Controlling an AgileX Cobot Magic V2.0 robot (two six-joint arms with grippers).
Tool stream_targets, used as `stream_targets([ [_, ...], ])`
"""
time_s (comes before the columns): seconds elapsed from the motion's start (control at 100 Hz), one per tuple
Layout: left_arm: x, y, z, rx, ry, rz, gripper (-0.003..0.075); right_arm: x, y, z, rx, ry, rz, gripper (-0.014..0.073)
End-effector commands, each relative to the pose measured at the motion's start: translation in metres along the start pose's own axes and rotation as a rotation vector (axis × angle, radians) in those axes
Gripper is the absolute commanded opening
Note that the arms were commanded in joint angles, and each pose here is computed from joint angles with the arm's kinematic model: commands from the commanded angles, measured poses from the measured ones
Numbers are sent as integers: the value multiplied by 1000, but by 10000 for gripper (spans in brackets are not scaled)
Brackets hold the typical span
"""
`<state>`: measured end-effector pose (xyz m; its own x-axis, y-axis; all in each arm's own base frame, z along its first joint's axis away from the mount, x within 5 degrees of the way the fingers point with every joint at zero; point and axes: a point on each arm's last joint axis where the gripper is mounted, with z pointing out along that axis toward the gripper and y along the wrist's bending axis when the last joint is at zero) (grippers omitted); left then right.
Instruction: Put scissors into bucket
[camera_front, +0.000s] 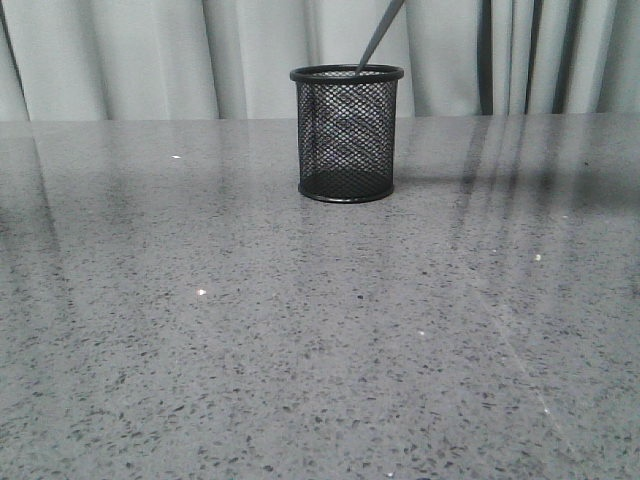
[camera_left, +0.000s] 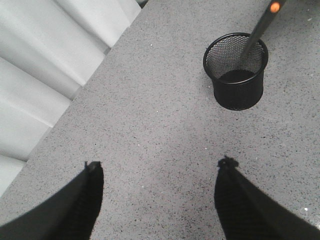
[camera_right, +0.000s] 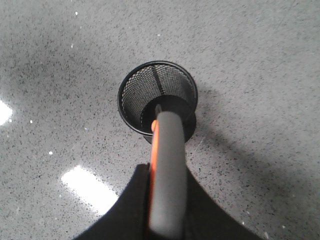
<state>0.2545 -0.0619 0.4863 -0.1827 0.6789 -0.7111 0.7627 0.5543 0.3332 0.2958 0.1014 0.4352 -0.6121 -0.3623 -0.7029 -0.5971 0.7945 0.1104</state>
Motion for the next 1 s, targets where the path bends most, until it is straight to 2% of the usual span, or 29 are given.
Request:
stream_targets([
  [0.0,-11,-7,-20,-17,-72,1,437,-13,11,-11,28,-97,-50,-42],
  [0.14,-11,-7,-20,-17,-72,1,437,-14,11,1,98,-68,-78,-42],
  [0.3,-11,-7,-20,-17,-72,1,437,-16,7,11,102,-72,-72,-42],
  [0.99,-11,-7,-20,-20,-74,1,437,-17,0,48,32,-25,-15,-25],
])
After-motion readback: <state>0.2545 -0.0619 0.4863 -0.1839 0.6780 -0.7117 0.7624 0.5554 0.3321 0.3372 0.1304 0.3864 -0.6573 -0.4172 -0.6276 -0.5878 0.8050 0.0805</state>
